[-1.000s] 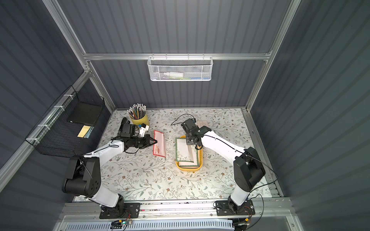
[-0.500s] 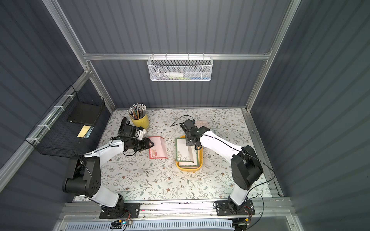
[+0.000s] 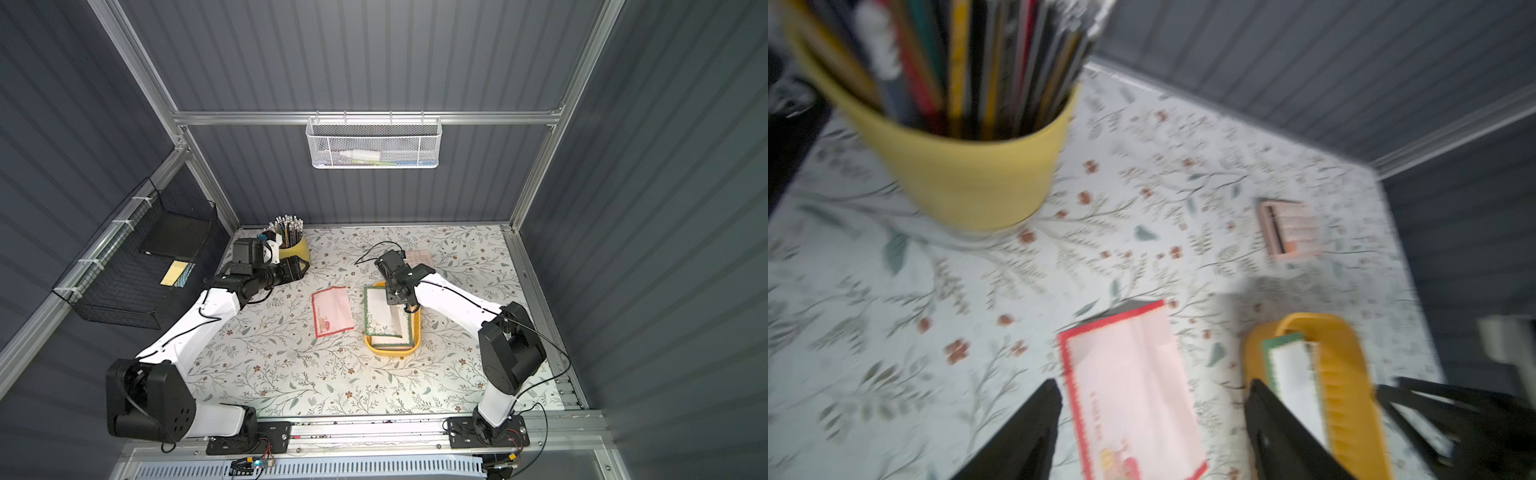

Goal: Take out the stationery paper from the storage box
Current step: Place the stationery paper at the center of the board, then pick up the stationery paper from the storage box.

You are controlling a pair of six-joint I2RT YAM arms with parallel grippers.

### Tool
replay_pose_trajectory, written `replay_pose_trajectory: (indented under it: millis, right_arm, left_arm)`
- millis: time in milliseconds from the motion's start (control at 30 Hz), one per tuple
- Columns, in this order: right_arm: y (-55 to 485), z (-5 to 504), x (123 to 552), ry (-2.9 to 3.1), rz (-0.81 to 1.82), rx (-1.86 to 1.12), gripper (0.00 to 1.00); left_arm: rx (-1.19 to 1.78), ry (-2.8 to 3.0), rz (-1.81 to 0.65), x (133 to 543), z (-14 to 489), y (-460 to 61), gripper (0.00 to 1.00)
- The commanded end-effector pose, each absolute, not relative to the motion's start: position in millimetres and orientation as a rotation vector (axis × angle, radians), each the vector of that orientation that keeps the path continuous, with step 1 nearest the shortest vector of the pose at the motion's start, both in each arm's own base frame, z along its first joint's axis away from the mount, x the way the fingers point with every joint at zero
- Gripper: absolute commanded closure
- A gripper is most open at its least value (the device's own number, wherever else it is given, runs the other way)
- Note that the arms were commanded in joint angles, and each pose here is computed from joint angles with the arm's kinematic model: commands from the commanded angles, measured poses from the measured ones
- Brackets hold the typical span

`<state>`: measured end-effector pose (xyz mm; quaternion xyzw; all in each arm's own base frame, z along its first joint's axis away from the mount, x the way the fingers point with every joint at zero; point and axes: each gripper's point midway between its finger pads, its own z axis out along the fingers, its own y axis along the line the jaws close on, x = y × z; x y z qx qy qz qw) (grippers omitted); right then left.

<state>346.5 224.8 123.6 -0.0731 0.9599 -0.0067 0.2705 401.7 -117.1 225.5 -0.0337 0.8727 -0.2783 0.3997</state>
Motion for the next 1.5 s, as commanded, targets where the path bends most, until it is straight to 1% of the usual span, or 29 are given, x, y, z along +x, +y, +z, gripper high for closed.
replay_pose_trajectory:
  millis: [0, 67, 200, 367, 533, 767, 1100, 1300, 1467]
  right_arm:
    - [217, 127, 347, 2.566, -0.047, -0.175, 0.56]
    - [216, 129, 347, 2.56, -0.048, -0.175, 0.55]
    - [213, 127, 347, 2.564, -0.06, -0.175, 0.55]
    - [207, 126, 346, 2.566, -0.077, -0.155, 0.55]
    - [201, 125, 343, 2.568, -0.081, -0.143, 0.55]
    - [195, 122, 342, 2.574, -0.092, -0.134, 0.54]
    - [190, 116, 336, 2.587, -0.092, -0.123, 0.54]
    - [190, 114, 336, 2.591, -0.091, -0.132, 0.54]
    - [193, 112, 336, 2.597, -0.083, -0.137, 0.54]
  left_arm:
    - [0.036, 2.109, -1.184, 376, 235, -171, 0.32]
    - [0.059, 2.11, -1.272, 363, 221, -184, 0.34]
    - [0.084, 2.247, -1.212, 354, 185, -208, 0.35]
    - [0.124, 2.234, -1.321, 343, 180, -246, 0.38]
    - [0.098, 2.303, -1.291, 347, 156, -251, 0.41]
    - [0.076, 2.359, -1.268, 352, 128, -256, 0.42]
    - [0.119, 2.405, -1.278, 349, 106, -284, 0.44]
    - [0.135, 2.406, -1.282, 351, 104, -294, 0.45]
    - [0.145, 2.413, -1.288, 355, 101, -300, 0.47]
